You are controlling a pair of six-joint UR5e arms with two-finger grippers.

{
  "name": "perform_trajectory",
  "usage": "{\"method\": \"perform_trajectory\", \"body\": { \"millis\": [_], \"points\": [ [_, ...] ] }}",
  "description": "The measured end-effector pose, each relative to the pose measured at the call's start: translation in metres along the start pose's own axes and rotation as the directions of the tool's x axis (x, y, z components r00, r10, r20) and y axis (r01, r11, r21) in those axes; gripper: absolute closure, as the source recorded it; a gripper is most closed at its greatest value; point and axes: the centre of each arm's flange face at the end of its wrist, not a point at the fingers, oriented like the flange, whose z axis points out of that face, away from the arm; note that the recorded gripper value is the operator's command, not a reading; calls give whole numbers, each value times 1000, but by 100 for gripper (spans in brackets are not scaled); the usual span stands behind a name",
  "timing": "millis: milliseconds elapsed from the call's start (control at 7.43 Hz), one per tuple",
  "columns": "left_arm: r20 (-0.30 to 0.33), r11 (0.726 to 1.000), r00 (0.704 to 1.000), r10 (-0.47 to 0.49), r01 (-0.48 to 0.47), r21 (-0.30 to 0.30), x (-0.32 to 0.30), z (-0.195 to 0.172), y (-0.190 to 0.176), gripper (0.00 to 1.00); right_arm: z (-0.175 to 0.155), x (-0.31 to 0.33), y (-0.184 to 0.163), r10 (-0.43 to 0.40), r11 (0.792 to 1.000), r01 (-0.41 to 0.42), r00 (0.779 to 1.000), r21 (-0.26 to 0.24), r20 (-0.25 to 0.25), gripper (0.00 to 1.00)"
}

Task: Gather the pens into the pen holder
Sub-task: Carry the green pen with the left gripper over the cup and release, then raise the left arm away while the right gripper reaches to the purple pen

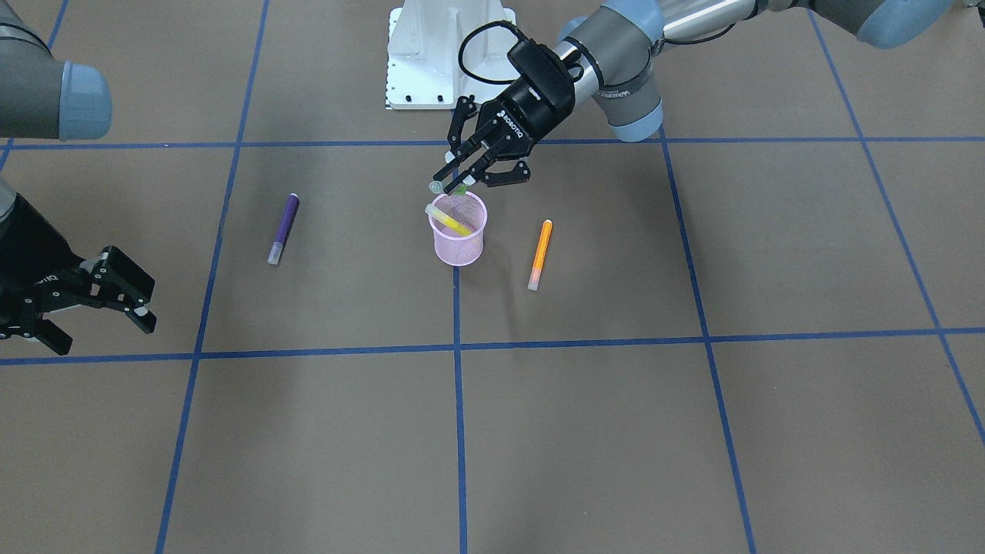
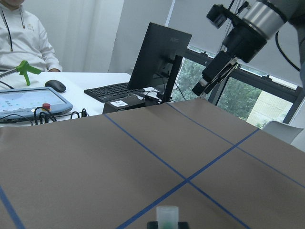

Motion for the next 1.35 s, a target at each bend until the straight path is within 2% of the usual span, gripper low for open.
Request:
{"method": "perform_trajectory", "body": {
  "millis": [135,269,404,538,1077,1212,1346],
  "points": [
    [9,1000,1000,16,-16,4,-4,6,11,100,0,0,0,0,1000,0,1000,0,0,0],
    [17,1000,999,28,-28,-2,-8,9,19,88,0,0,0,0,1000,0,1000,0,0,0],
    [22,999,999,34,-34,-11,-11,11,26,34,1,0,0,0,1000,0,1000,-1,-1,0],
    [24,999,999,36,-35,-18,-11,12,30,1,1,0,0,0,1000,0,1000,-1,-1,0],
    [13,999,999,32,-31,-23,-6,12,33,1,1,-1,0,-2,1000,2,1000,-1,0,0],
    [12,999,999,34,-34,-34,-5,13,31,1,1,-1,0,-1,1000,1,1000,0,0,0],
    [17,996,999,46,-44,-75,-3,14,26,1,0,-1,0,1,1000,-1,1000,0,0,0]
  ]
}}
